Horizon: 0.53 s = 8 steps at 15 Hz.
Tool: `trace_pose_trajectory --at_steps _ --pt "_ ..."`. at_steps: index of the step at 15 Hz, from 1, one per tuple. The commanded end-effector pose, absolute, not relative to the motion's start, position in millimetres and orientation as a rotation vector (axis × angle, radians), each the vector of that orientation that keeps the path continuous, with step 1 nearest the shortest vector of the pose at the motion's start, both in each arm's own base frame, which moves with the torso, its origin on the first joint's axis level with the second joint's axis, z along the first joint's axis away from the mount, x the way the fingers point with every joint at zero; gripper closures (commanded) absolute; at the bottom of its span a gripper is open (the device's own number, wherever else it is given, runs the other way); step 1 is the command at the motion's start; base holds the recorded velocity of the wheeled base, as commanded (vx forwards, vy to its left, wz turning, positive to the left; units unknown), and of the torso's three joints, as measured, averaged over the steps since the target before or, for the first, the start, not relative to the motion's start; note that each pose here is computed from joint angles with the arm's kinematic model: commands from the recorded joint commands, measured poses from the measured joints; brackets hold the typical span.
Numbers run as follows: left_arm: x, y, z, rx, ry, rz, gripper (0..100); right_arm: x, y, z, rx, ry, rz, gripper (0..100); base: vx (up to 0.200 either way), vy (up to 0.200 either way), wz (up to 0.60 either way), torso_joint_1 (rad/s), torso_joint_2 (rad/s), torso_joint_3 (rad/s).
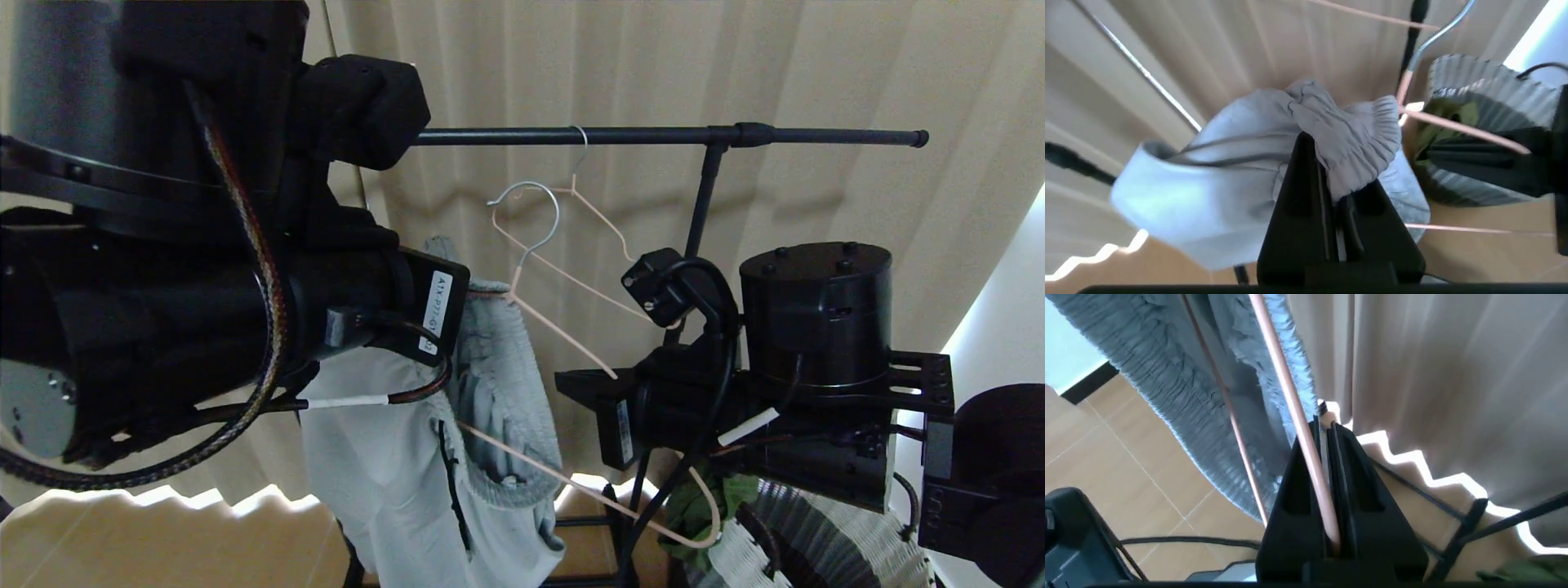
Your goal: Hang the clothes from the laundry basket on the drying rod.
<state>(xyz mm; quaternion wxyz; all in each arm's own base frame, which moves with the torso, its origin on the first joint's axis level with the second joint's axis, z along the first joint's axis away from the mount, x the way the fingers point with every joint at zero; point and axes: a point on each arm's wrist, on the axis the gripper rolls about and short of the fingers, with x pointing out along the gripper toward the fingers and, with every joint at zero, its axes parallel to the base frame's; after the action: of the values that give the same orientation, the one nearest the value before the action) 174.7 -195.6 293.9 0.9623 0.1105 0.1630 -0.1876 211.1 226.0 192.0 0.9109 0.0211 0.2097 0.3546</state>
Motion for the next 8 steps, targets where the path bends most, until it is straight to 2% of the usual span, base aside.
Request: trace_pose_trajectory --at_steps 1,5,6,8 --pt "170.6 -198.4 290.0 0.221 0.322 -0.408 100 211.4 225.6 192.9 0.041 0.418 0.735 100 0.0 0.0 0.0 0.0 0.0 0.0" --pt "170.7 -199.2 281.7 0.225 0.32 -0.409 100 209.4 223.5 195.3 0.028 0.399 0.741 100 0.0 0.0 0.0 0.0 0.0 0.0" --pt "170.2 -198.6 282.2 0.223 0.318 -0.409 0 209.1 223.1 195.3 0.028 0.399 0.741 100 0.0 0.0 0.0 0.0 0.0 0.0" --pt "167.3 -195.5 286.0 0.211 0.296 -0.412 0 207.9 221.8 198.2 0.031 0.39 0.74 100 0.0 0.0 0.0 0.0 0.0 0.0"
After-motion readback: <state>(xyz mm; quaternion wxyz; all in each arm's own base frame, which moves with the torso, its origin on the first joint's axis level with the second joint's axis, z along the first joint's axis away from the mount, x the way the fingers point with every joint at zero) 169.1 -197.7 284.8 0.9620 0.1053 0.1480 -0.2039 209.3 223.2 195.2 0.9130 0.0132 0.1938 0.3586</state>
